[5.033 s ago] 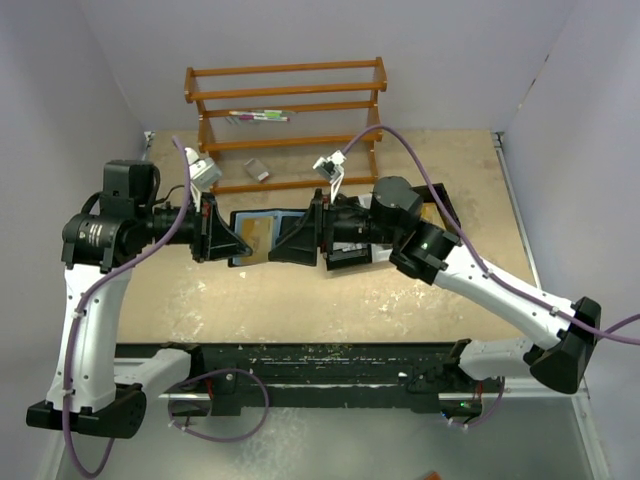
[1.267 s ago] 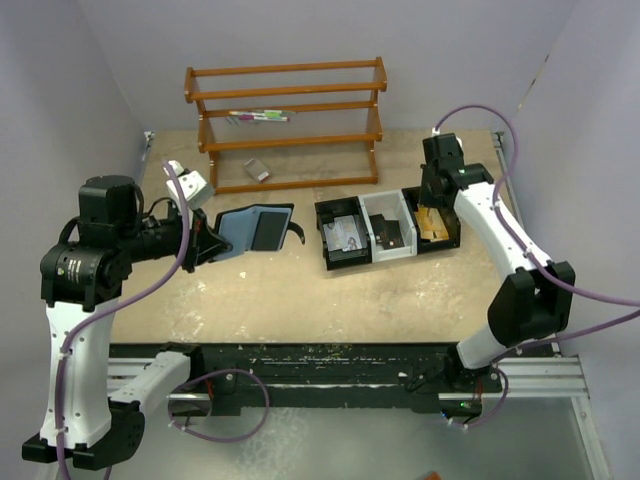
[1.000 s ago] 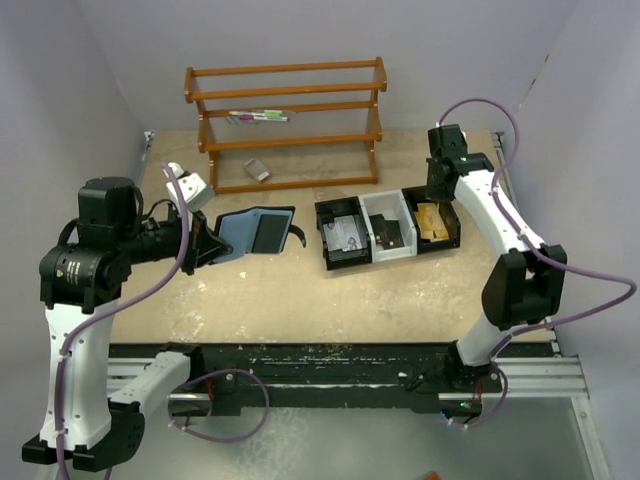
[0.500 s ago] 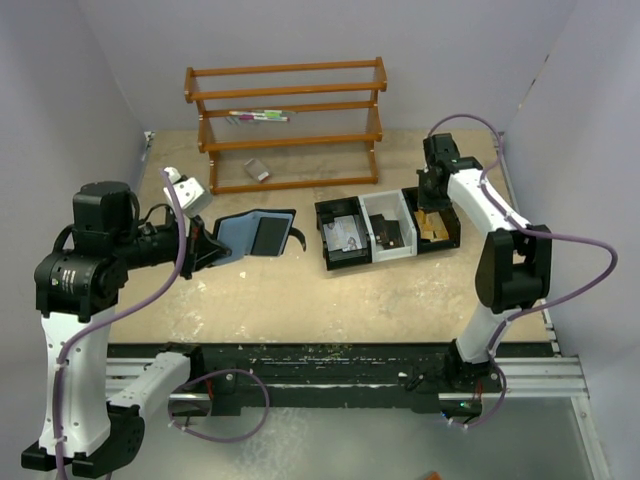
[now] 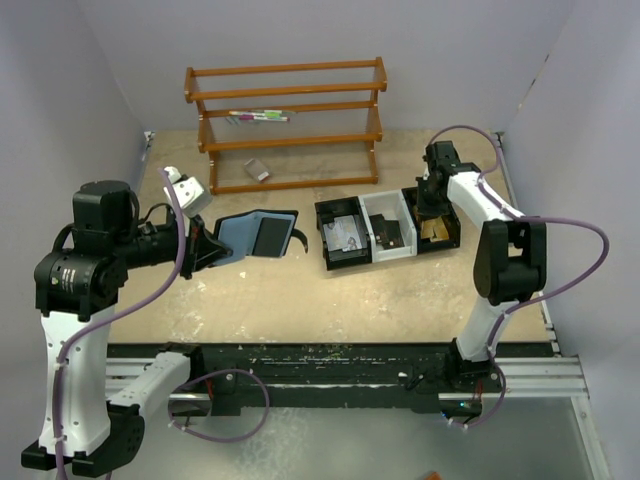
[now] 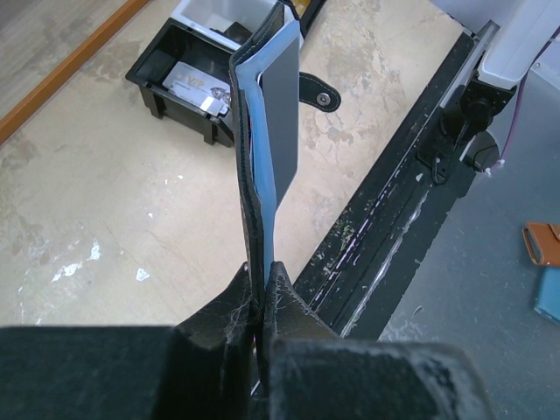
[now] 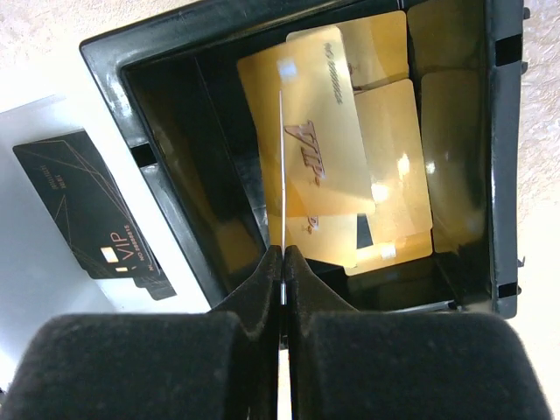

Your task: Take the credit cards out of the card holder

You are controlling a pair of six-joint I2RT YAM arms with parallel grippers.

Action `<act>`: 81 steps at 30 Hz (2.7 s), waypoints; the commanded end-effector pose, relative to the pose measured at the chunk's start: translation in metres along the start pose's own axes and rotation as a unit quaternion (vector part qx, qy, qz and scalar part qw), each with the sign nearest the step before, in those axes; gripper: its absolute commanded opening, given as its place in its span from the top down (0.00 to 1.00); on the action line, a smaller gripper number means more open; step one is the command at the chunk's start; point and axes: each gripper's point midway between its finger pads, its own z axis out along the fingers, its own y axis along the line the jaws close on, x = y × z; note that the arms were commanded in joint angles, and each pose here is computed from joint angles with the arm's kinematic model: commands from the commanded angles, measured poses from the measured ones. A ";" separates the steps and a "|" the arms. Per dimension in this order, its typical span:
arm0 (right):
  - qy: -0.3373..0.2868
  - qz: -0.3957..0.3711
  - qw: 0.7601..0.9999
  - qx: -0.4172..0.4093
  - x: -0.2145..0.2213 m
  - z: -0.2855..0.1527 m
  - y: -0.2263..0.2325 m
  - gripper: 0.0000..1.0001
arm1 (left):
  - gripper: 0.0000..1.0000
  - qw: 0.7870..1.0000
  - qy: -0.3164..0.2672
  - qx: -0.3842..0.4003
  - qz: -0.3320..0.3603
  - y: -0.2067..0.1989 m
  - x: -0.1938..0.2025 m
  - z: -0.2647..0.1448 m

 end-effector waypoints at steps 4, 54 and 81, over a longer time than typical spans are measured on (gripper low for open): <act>-0.019 0.008 1.000 0.020 -0.009 -0.011 -0.009 0.99 | 1.00 0.999 -0.031 0.018 0.024 -0.009 -0.020 -0.005; -0.329 -0.099 0.644 -0.683 0.080 -0.452 0.273 0.11 | 1.00 0.976 -0.147 0.130 -0.089 -0.032 -0.105 0.000; -0.327 -0.066 0.574 -0.748 0.094 -0.478 0.278 0.62 | 1.00 0.956 -0.138 0.242 -0.087 -0.074 -0.098 -0.017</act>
